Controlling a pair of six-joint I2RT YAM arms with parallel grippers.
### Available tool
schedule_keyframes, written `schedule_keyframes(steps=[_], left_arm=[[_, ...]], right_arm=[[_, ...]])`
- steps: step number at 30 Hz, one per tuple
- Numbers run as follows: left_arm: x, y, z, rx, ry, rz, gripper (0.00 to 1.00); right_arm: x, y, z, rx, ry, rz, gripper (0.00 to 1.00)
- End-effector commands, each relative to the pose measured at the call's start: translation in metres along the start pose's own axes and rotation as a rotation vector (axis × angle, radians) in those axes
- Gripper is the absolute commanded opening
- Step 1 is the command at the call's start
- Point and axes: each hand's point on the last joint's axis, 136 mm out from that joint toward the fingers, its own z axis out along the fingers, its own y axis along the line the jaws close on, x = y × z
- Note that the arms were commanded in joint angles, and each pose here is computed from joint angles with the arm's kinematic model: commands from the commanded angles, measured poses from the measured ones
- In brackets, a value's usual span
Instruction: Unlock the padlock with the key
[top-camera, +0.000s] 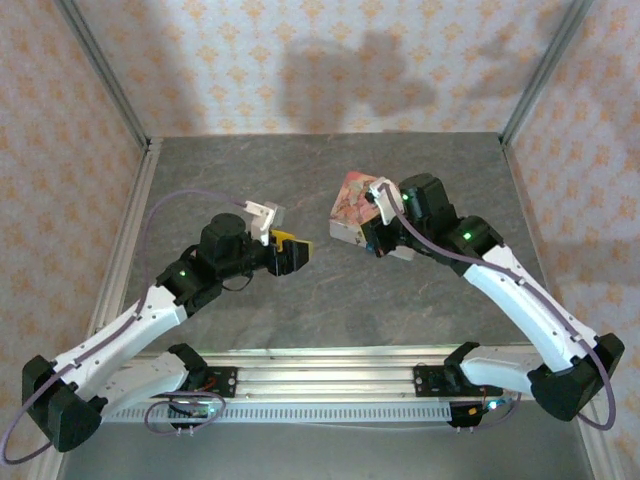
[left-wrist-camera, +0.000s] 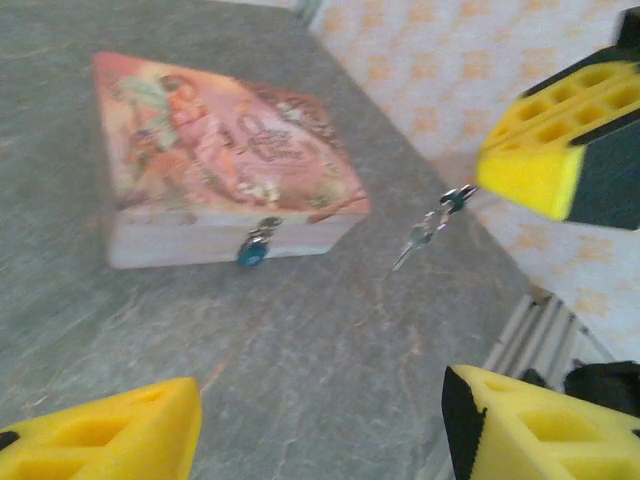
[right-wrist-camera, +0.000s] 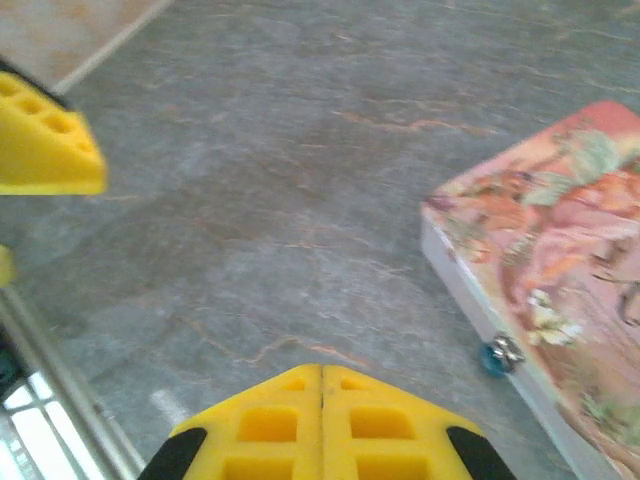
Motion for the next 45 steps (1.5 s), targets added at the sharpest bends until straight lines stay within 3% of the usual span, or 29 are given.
schedule_keyframes(steps=[1,7,16,24,31,38,45], left_arm=[[-0.012,-0.035,0.005,0.217,-0.050,0.035,0.64],[-0.020,-0.060,0.009,0.389,-0.082,0.002,0.58],[-0.020,-0.070,0.008,0.477,-0.084,-0.039,0.50],[-0.017,-0.067,0.013,0.470,-0.067,-0.049,0.31],[-0.016,-0.070,0.013,0.488,-0.055,-0.054,0.29],[-0.016,-0.071,0.011,0.488,-0.049,-0.050,0.14],[-0.019,-0.073,0.010,0.491,-0.051,-0.044,0.15]], right_arm=[[-0.011,0.038,-0.011,-0.206,-0.075,-0.052,0.00],[-0.015,0.062,-0.015,-0.392,-0.090,-0.004,0.00],[-0.034,0.064,-0.022,-0.544,-0.184,0.113,0.00],[-0.038,0.065,-0.025,-0.572,-0.204,0.143,0.00],[-0.035,0.063,-0.023,-0.556,-0.204,0.152,0.00],[-0.038,0.061,-0.022,-0.553,-0.219,0.157,0.00],[-0.038,0.061,-0.020,-0.565,-0.222,0.171,0.00]])
